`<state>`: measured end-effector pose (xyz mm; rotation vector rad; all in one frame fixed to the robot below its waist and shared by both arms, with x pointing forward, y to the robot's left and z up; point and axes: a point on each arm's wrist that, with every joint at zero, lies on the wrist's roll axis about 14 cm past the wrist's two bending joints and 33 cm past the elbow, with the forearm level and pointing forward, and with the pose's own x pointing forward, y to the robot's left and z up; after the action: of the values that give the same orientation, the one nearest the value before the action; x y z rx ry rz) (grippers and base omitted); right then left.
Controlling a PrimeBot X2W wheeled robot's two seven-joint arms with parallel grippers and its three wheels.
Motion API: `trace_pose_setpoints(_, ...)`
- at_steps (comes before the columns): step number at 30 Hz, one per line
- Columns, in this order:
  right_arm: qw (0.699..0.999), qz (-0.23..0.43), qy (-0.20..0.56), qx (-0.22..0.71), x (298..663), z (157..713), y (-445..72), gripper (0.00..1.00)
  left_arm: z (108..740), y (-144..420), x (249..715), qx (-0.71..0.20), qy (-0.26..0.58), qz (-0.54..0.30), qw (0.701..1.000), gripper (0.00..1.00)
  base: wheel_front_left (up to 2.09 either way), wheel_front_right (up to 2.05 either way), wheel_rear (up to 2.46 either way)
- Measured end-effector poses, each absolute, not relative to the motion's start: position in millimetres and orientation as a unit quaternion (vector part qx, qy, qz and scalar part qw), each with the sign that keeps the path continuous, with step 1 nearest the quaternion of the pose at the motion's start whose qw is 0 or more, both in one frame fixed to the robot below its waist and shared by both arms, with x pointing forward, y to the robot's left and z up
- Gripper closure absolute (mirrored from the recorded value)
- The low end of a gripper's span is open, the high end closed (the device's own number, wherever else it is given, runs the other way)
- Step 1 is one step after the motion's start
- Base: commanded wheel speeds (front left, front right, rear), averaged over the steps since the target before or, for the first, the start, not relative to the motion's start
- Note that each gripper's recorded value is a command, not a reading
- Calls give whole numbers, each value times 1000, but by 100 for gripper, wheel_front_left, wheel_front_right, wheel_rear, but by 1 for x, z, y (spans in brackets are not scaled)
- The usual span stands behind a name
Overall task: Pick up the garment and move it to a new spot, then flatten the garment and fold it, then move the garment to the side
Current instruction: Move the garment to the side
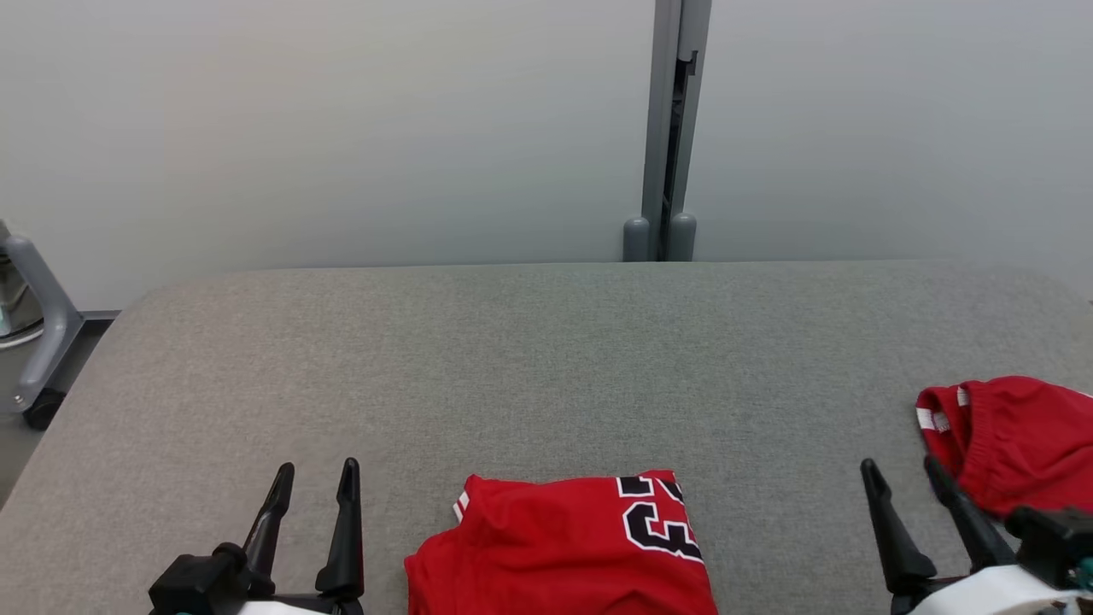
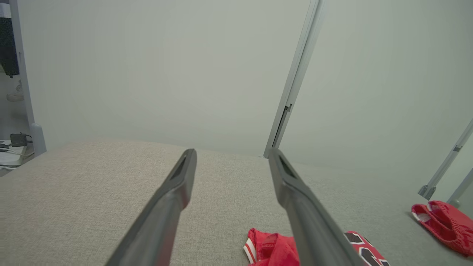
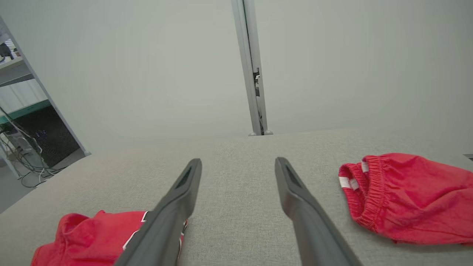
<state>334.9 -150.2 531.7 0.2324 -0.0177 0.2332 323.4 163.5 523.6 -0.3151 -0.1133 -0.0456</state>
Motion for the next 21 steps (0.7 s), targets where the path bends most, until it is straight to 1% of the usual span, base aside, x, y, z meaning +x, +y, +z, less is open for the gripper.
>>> trace_pose_setpoints(5,973,179,69,132,346,508,-113,0,522,171,318,-160,-57,-8,985,0,0,0,0)
trace_pose_setpoints(6,973,179,69,132,346,508,-113,0,522,171,318,-160,-57,-8,985,0,0,0,0)
trace_pose_setpoints(10,957,212,142,141,356,486,-90,0,523,181,314,-160,-63,7,985,0,0,0,0)
trace_pose_setpoints(16,924,249,251,145,362,452,-57,0,519,196,301,-159,-61,34,985,0,0,0,0)
trace_pose_setpoints(21,894,257,340,139,358,418,-43,0,519,211,292,-157,-64,57,984,0,0,0,0)
